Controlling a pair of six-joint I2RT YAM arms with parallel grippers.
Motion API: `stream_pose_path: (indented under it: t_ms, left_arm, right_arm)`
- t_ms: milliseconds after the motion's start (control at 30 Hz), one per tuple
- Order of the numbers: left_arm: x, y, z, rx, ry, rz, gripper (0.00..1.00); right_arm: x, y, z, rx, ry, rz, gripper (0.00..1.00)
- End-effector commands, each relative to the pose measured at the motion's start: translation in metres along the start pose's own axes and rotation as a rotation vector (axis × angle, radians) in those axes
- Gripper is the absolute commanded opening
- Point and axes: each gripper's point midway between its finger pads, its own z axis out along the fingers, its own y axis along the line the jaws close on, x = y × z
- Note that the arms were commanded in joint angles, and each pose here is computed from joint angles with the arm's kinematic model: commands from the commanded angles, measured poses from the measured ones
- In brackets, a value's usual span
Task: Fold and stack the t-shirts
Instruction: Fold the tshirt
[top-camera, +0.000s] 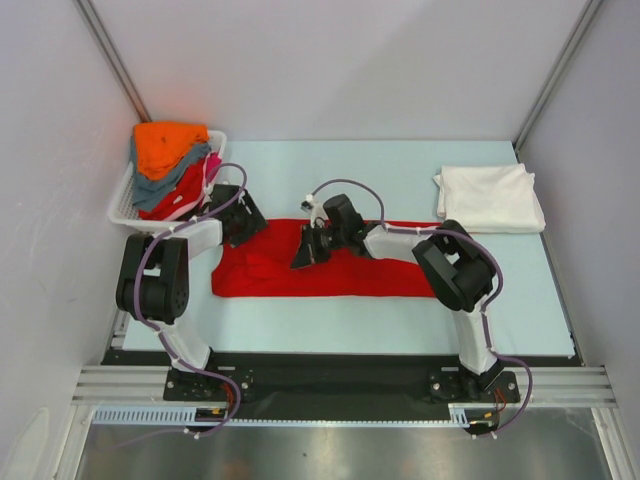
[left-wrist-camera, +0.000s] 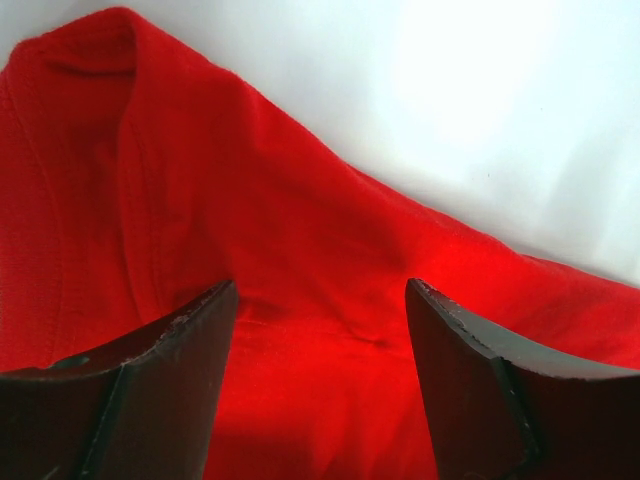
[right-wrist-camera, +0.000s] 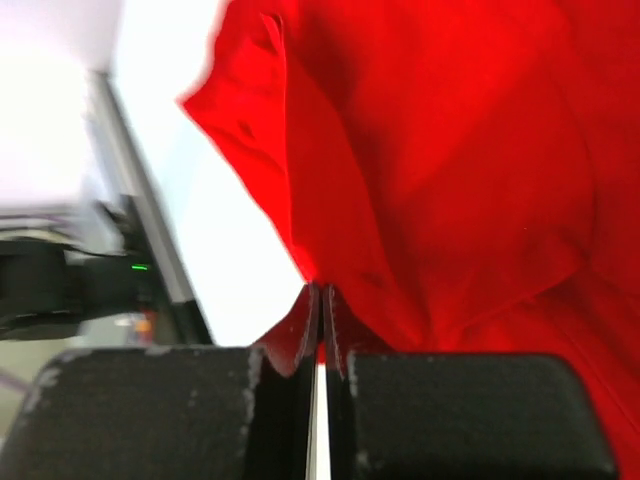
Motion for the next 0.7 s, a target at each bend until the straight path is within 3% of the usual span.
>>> stream_pose_path:
  t_ms: [0, 200, 367, 533, 667]
  left_arm:
    - [-0.015, -0.007, -0.003, 0.011, -0.032, 0.004, 0.74]
    - [-0.016, -0.007, -0.003, 0.01, -0.031, 0.008, 0.74]
    - [-0.015, -0.007, -0.004, 0.012, -0.031, 0.015, 0.74]
    - [-0.016, -0.008, -0.006, 0.02, -0.033, 0.026, 0.74]
    - [-0.018, -0.01, -0.009, 0.029, -0.038, 0.031, 0.74]
  right_arm:
    - [-0.001, 0.039, -0.015, -0.235, 0.048, 0.089, 0.02]
    - [-0.002, 0.028, -0.027, -0.353, 0.065, 0.251, 0.05]
    - [-0.014, 0.013, -0.035, -0.399, 0.02, 0.319, 0.43]
    - [-0.018, 0.004, -0.035, -0.409, 0.003, 0.313, 0.54]
    - [-0.018, 0.001, -0.033, -0.383, -0.02, 0.221, 0.56]
